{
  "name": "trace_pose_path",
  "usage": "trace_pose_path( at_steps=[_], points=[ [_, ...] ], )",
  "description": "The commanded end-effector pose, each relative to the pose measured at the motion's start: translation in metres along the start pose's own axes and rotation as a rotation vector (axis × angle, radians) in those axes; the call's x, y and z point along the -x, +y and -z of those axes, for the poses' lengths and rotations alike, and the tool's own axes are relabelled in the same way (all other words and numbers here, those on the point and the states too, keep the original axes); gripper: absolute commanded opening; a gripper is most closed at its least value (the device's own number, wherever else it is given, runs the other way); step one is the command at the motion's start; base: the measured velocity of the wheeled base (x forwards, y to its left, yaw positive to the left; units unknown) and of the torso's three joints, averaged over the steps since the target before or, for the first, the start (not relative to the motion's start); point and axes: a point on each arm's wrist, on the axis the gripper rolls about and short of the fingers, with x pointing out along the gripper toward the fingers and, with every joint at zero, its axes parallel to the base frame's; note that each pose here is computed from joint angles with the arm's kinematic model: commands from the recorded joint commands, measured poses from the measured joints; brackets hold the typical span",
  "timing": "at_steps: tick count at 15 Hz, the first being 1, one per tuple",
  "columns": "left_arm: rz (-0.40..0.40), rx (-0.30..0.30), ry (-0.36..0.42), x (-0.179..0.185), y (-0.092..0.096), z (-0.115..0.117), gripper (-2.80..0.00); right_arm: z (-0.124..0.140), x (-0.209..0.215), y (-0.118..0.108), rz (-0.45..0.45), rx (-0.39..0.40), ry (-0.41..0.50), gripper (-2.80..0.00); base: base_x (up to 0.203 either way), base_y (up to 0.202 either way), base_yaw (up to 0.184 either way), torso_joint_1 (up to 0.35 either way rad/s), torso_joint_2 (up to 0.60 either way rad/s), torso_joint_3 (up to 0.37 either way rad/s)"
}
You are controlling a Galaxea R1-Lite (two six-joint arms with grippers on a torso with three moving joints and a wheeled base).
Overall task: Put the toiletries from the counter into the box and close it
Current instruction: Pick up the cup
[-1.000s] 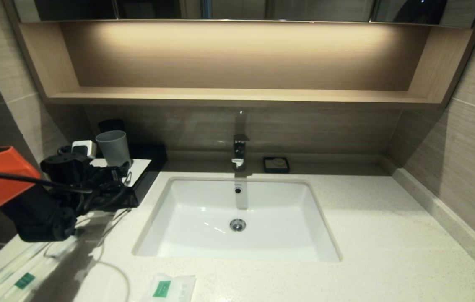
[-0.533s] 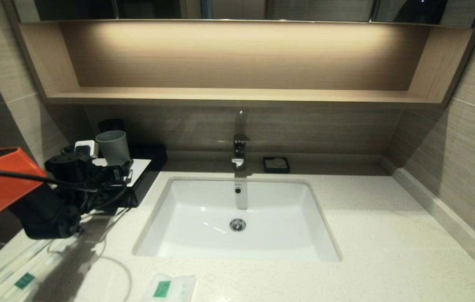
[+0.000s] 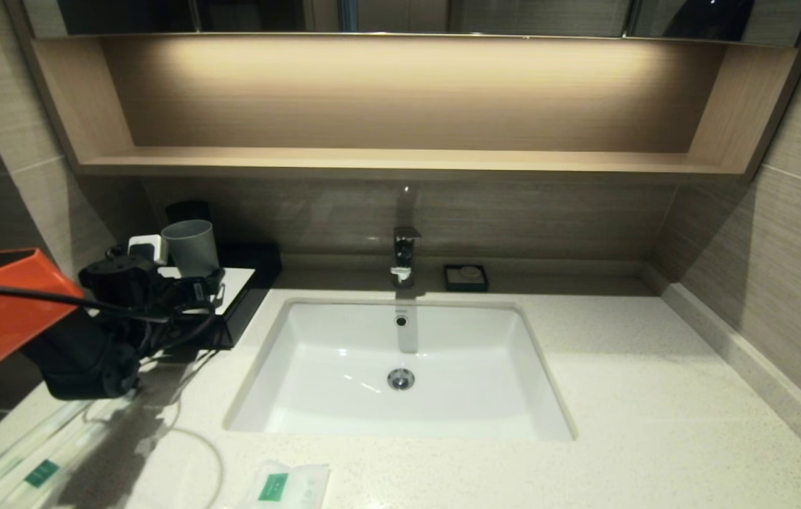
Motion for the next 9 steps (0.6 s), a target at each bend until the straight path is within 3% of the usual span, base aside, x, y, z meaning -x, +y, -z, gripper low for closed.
trace_pose_path(
  at_steps=[1,9],
  points=[
    [-0.002,0.001,-0.015,-0.0009,0.0002,-0.0028,0.0,0.0004,-0.0001,0.0,0.0,0.0,0.001,-2.8,0.0,0.0,0.0,0.0,0.0,0.0],
    [-0.002,-0.002,-0.011,-0.0026,0.0003,0.001,0.0,0.0004,-0.0001,0.0,0.0,0.0,0.001,-2.8,0.0,0.0,0.0,0.0,0.0,0.0]
  ],
)
